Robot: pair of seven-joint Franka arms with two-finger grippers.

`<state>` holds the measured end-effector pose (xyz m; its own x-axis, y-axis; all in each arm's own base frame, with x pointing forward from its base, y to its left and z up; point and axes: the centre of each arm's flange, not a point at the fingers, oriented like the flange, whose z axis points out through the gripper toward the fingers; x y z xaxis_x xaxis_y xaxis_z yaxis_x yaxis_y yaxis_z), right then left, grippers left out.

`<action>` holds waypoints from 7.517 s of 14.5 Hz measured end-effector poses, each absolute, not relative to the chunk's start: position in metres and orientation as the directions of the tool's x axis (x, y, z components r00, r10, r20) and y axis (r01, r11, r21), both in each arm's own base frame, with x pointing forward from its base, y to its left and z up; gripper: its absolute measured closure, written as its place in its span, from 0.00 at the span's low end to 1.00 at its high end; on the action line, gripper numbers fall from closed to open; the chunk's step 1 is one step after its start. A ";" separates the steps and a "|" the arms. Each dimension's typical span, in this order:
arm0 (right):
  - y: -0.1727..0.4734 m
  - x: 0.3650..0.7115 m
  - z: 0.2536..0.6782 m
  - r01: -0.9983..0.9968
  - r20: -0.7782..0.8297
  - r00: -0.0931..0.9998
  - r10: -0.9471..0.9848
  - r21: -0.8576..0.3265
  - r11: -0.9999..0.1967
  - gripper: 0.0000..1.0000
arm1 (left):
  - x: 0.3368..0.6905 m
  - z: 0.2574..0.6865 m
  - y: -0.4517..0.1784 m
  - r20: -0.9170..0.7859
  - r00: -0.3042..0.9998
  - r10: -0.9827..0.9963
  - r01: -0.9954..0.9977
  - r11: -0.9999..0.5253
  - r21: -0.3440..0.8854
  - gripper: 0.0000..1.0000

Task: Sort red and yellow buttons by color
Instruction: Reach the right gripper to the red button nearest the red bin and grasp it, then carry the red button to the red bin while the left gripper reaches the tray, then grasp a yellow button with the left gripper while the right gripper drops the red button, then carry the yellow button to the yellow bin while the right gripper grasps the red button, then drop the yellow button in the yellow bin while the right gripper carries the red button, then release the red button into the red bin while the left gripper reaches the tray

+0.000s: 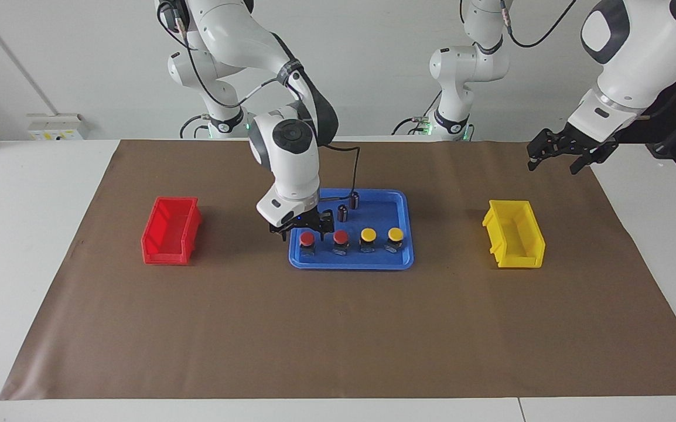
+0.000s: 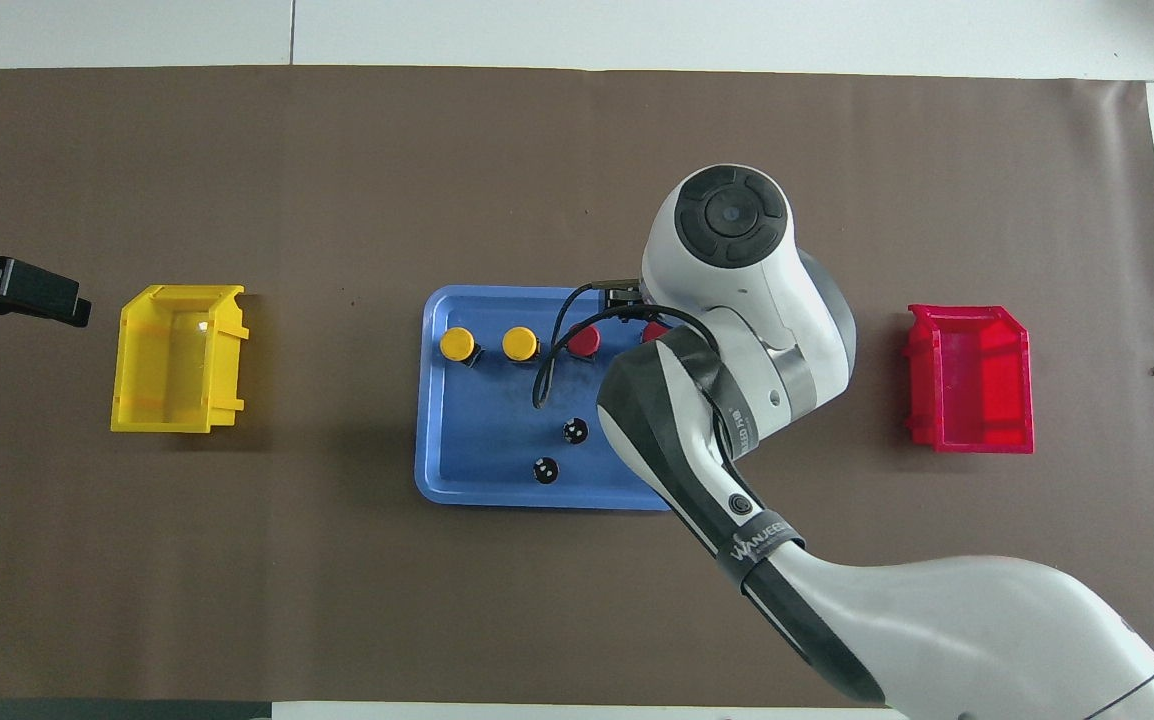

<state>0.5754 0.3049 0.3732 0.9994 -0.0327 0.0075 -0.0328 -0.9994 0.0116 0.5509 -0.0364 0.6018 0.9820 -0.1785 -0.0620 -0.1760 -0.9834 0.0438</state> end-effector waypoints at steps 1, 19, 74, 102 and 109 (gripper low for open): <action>0.306 0.572 0.369 -0.032 0.003 0.999 -0.032 0.014 -0.999 0.08 | 0.551 0.602 -0.036 -0.062 0.982 -0.179 -0.176 -0.983 0.044 0.00; 0.275 0.587 0.436 -0.026 -0.047 0.999 -0.028 0.042 -0.999 0.59 | 0.555 0.587 -0.060 0.034 0.986 -0.161 -0.162 -0.986 0.034 0.00; 0.376 0.572 0.363 -0.031 0.061 0.998 -0.032 -0.023 -0.999 0.28 | 0.532 0.430 -0.007 -0.005 0.988 -0.157 -0.157 -0.988 -0.015 0.59; -0.062 0.560 0.421 0.272 0.008 0.962 0.272 -0.033 -0.962 0.59 | 0.538 0.522 -0.116 0.076 0.991 -0.113 -0.112 -0.994 -0.016 0.00; -0.062 0.544 0.375 0.266 0.063 0.962 0.265 -0.006 -0.964 0.59 | 0.510 0.413 -0.344 0.086 0.996 -0.029 -0.032 -0.999 0.028 0.00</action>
